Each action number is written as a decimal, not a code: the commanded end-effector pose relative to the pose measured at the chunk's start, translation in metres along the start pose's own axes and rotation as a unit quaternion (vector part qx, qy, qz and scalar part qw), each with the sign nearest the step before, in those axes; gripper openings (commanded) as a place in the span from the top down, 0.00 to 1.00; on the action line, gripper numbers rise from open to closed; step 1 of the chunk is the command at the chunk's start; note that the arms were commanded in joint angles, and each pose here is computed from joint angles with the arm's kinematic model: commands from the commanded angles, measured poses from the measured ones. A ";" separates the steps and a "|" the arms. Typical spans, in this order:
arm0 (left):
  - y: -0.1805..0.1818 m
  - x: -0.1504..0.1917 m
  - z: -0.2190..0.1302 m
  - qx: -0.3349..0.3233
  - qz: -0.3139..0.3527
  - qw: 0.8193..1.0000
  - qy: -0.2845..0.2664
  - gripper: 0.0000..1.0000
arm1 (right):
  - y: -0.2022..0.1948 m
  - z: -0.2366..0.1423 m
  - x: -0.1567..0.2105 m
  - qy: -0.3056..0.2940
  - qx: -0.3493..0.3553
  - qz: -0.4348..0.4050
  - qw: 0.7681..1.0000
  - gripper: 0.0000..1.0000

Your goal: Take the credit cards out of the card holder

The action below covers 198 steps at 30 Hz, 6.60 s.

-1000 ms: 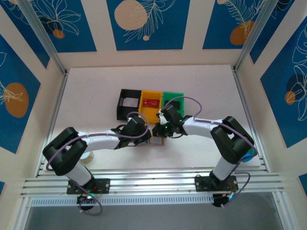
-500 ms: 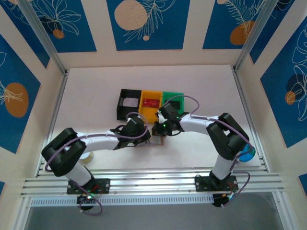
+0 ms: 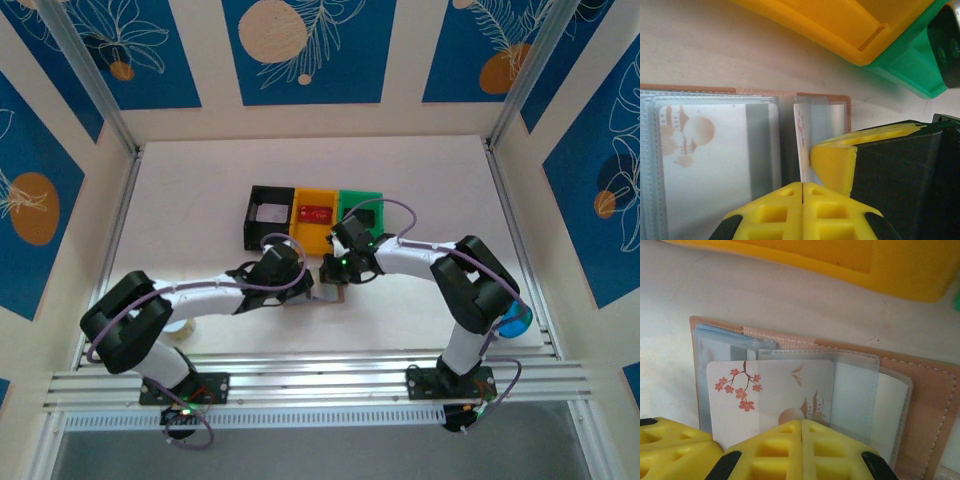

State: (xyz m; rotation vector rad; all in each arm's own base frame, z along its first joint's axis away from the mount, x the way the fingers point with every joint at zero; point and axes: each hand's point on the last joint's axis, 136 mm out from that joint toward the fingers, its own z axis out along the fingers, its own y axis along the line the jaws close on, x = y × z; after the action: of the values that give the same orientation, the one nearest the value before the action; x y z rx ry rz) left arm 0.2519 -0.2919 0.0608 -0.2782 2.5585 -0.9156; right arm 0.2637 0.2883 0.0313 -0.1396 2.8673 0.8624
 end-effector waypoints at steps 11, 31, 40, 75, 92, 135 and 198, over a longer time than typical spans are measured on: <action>-0.015 -0.001 -0.008 0.039 0.006 0.999 -0.011 1.00 | -0.014 0.005 0.006 0.016 0.025 0.019 0.999 1.00; -0.015 -0.006 -0.027 0.046 0.013 0.998 -0.028 1.00 | -0.011 0.001 0.004 0.008 0.018 0.013 1.000 1.00; -0.004 -0.005 -0.039 0.041 0.021 0.998 -0.032 1.00 | 0.005 -0.013 0.000 -0.018 -0.021 -0.013 1.000 1.00; -0.017 0.041 -0.144 0.073 0.246 0.934 0.250 1.00 | 0.116 -0.091 0.054 -0.084 -0.294 -0.274 0.912 0.52; -0.027 0.017 -0.154 0.111 0.248 0.934 0.231 1.00 | 0.130 -0.087 0.076 -0.049 -0.334 -0.316 0.887 0.55; -0.039 0.028 -0.171 0.161 0.248 0.926 0.235 1.00 | 0.129 -0.103 0.080 -0.061 -0.342 -0.336 0.875 0.79; 0.061 -0.151 -0.246 -0.227 0.267 0.869 -0.349 0.00 | 0.099 -0.130 -0.041 -0.195 -0.112 -0.092 0.970 1.00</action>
State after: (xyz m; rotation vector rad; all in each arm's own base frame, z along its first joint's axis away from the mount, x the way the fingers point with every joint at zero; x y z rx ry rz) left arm 0.2703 -0.0861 0.2320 0.1056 2.0258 -0.1021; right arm 0.2729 0.2997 0.2080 -0.3061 2.2720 1.1012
